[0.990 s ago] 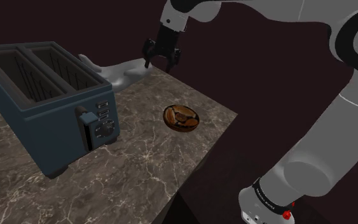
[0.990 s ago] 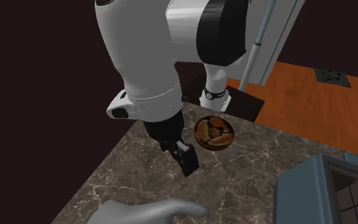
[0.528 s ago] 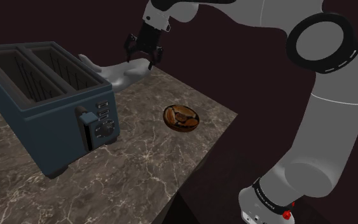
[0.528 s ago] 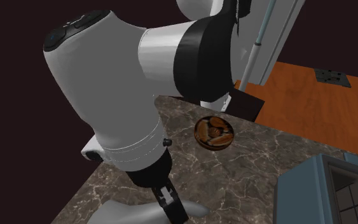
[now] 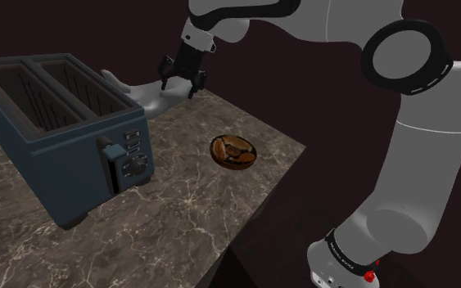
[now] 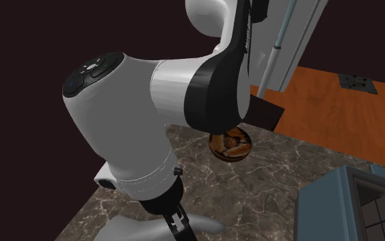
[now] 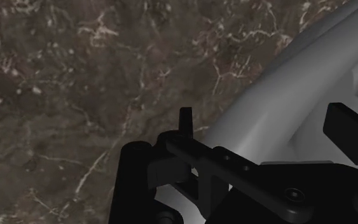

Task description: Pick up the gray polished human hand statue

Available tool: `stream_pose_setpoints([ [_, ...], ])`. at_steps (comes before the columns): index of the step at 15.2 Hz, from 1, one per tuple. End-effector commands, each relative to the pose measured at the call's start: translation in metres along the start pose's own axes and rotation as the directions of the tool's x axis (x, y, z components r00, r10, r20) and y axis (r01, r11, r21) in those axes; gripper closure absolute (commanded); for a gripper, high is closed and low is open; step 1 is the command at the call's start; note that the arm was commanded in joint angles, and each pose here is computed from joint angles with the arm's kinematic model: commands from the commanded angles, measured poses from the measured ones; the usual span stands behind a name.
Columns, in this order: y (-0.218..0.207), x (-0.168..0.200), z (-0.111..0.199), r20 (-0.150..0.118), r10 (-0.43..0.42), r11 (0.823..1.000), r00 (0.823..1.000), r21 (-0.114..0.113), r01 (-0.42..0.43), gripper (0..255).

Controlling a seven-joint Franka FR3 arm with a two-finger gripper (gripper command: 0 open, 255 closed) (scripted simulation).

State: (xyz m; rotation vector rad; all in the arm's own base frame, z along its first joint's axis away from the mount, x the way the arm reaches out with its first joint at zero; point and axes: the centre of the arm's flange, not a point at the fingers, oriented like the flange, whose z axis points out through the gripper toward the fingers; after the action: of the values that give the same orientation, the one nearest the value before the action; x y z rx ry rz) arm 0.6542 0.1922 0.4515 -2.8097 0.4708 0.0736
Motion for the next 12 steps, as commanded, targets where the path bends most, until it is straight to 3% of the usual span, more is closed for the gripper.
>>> stream_pose_setpoints([
  [1,0.0004,0.001,0.0033,-0.001,0.0,1.0,1.0,0.0,0.0,0],
  [2,0.0006,0.0008,0.0035,-0.001,0.0,1.0,1.0,0.0,0.0,255],
  [12,-0.001,0.0005,-0.0018,-0.001,0.0,1.0,1.0,0.0,0.0,255],
])
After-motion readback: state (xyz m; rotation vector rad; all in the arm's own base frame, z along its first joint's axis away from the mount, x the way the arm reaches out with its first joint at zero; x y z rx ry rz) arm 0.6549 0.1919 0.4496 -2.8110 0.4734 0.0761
